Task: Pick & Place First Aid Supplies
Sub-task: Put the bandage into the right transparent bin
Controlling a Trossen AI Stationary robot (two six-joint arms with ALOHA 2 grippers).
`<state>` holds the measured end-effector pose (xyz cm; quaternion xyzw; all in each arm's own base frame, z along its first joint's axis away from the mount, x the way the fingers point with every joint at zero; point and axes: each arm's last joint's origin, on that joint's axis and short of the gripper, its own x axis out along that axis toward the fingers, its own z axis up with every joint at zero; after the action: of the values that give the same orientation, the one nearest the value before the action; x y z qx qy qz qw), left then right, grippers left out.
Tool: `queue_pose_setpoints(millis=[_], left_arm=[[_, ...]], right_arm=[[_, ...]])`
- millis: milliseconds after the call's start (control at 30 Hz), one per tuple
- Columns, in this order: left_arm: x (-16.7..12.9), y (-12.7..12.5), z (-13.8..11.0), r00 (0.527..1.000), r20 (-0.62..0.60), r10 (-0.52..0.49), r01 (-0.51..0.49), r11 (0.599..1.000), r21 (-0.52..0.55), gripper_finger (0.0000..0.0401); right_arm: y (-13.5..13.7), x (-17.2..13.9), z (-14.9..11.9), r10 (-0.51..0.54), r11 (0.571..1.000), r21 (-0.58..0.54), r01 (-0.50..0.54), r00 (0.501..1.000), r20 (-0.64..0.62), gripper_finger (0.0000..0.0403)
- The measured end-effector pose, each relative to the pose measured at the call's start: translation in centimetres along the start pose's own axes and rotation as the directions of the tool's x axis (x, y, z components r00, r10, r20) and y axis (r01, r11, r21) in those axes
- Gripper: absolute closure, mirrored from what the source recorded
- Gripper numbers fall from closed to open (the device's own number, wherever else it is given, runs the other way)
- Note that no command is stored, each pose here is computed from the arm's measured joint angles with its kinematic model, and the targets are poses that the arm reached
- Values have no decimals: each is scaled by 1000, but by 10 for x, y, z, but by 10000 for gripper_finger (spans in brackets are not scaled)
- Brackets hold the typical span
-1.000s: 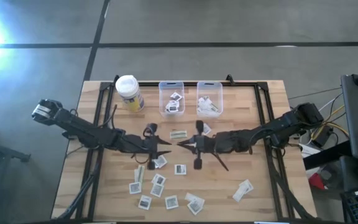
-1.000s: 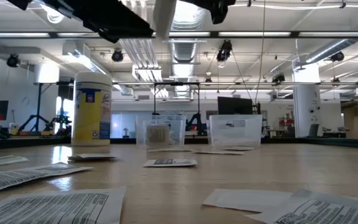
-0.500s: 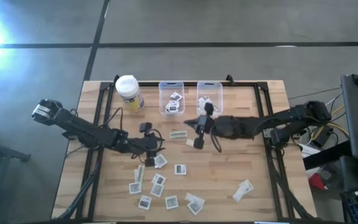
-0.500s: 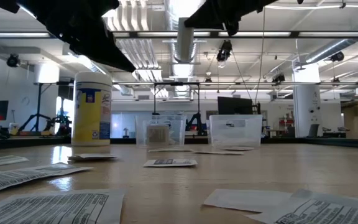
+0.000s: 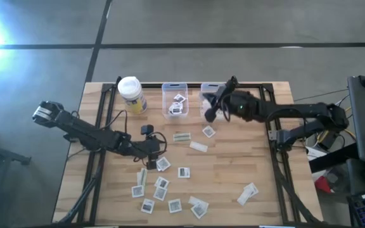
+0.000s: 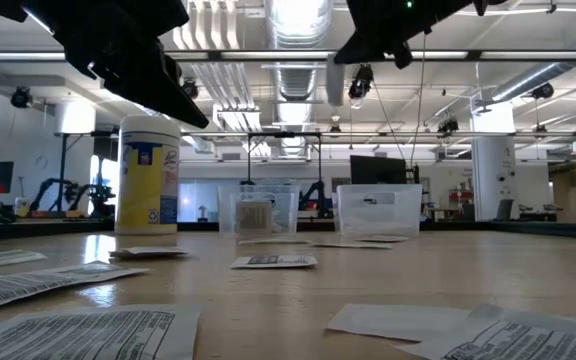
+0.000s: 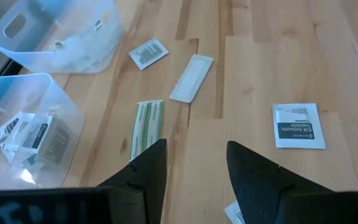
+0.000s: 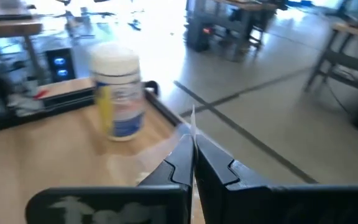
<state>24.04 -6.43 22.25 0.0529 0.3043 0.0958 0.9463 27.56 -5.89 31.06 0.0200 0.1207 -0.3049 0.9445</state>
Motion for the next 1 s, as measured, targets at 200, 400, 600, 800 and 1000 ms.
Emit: queue_pose_setpoints(millis=[200,400,600,800,1000], left_arm=[[0,0,0,1000,0,0,0,1000,0,240],[0,0,0,1000,0,0,0,1000,-2,240],[0,0,0,1000,0,0,0,1000,-3,240],[0,0,0,1000,0,0,0,1000,-12,240],[0,0,0,1000,0,0,0,1000,-19,240]], right_arm=[[-37,12,-5,-134,984,109,142,988,-77,394],[-66,25,-24,-157,949,233,213,959,-238,394],[-80,38,-41,-101,914,335,227,930,-355,394],[-86,56,-60,13,895,407,184,899,-437,394],[-90,70,-76,68,876,446,186,866,-495,394]])
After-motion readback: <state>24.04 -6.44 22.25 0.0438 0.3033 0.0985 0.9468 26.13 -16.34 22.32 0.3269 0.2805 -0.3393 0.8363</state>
